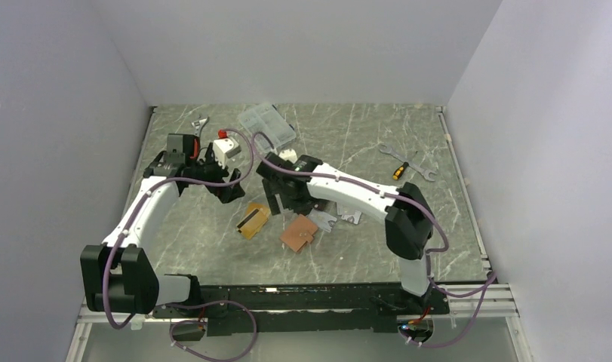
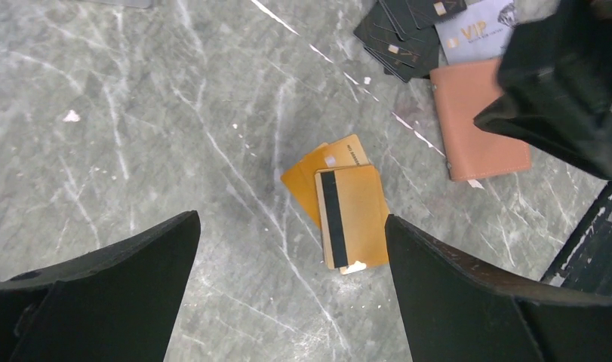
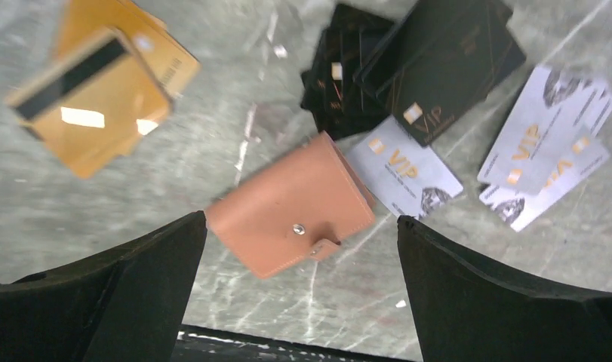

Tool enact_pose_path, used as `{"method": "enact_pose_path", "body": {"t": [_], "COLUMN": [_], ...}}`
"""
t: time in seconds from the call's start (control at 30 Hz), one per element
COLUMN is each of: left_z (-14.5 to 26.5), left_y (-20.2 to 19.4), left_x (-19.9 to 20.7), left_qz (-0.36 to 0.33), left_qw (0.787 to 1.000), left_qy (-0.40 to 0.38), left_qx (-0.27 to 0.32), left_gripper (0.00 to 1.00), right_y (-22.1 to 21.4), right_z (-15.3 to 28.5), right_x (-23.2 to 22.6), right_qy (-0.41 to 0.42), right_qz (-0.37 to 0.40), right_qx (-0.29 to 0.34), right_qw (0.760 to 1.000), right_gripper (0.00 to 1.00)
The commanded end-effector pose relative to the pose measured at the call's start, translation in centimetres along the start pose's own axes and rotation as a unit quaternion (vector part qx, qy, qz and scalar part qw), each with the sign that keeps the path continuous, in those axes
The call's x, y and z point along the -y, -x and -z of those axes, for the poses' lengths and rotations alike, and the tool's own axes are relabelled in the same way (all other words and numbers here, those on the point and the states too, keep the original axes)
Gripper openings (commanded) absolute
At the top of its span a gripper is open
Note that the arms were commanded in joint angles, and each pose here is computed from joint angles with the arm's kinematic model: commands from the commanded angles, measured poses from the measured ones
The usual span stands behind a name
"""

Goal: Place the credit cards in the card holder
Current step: Close the card holder at the center of the board, then reset both arms

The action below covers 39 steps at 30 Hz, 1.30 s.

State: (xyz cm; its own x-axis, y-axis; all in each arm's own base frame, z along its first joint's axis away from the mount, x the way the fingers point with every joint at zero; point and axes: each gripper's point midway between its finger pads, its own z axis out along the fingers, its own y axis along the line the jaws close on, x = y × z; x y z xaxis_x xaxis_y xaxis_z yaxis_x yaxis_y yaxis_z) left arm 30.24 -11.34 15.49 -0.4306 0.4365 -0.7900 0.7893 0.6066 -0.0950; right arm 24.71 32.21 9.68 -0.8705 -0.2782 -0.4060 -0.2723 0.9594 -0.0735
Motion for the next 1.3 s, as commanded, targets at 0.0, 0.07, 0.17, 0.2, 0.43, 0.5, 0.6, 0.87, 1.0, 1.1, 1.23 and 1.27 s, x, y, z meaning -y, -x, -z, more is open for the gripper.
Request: {"method": "enact_pose_path", "body": {"t": [0.0, 0.07, 0.17, 0.2, 0.43, 0.5, 0.6, 0.87, 1.0, 1.1, 1.23, 1.27], "left_z": [2.0, 2.7, 3.5, 3.9, 5.1, 4.7, 4.0, 1.5, -0.4, -1.1, -0.3, 0.1], "left_y": [3.6, 4.3, 4.8, 4.9, 2.6, 1.8, 0.4, -1.8, -2.7, -3.6, -4.2, -4.4], "left_x": [-1.7, -2.6, -4.5, -4.9, -7.0, -7.7, -9.3, -12.5, -12.8, -13.4, -13.1, -13.0], "left_qz": [0.002, 0.017, 0.060, 0.071, 0.139, 0.154, 0.163, 0.137, 0.151, 0.173, 0.159, 0.151], "left_qw": [0.998, 0.996, 0.988, 0.986, 0.981, 0.978, 0.967, 0.944, 0.946, 0.948, 0.944, 0.943], "left_qy": [0.058, 0.086, 0.137, 0.142, 0.109, 0.121, 0.166, 0.233, 0.204, 0.194, 0.201, 0.214], "left_qx": [0.033, 0.033, 0.038, 0.044, 0.084, 0.077, 0.099, 0.191, 0.200, 0.185, 0.206, 0.207], "left_gripper": [0.99, 0.99, 0.99, 0.99, 1.00, 0.99, 0.99, 0.99, 0.99, 0.99, 0.99, 0.99], "right_y": [5.2, 6.8, 9.1, 9.7, 11.7, 9.6, 7.7, 2.4, 1.0, 1.4, 1.0, 0.9], "right_z": [4.9, 6.1, 7.6, 7.8, 8.0, 6.2, 5.3, 3.9, 1.9, 0.0, -0.8, -1.0], "right_x": [0.3, 1.6, 4.7, 6.1, 18.5, 22.2, 27.8, 38.8, 40.0, 39.6, 40.1, 40.1], "right_qy": [0.059, 0.065, 0.069, 0.075, 0.008, -0.059, -0.155, -0.284, -0.294, -0.281, -0.300, -0.301], "right_qz": [0.002, 0.000, -0.023, -0.036, -0.131, -0.142, -0.177, -0.256, -0.278, -0.270, -0.270, -0.272], "right_qx": [0.081, 0.108, 0.152, 0.162, 0.326, 0.350, 0.359, 0.431, 0.440, 0.424, 0.425, 0.424], "right_qw": [0.995, 0.992, 0.986, 0.983, 0.936, 0.924, 0.903, 0.818, 0.801, 0.818, 0.810, 0.810], "right_gripper": [1.00, 1.00, 1.00, 1.00, 1.00, 1.00, 0.99, 1.00, 1.00, 1.00, 1.00, 1.00]}}
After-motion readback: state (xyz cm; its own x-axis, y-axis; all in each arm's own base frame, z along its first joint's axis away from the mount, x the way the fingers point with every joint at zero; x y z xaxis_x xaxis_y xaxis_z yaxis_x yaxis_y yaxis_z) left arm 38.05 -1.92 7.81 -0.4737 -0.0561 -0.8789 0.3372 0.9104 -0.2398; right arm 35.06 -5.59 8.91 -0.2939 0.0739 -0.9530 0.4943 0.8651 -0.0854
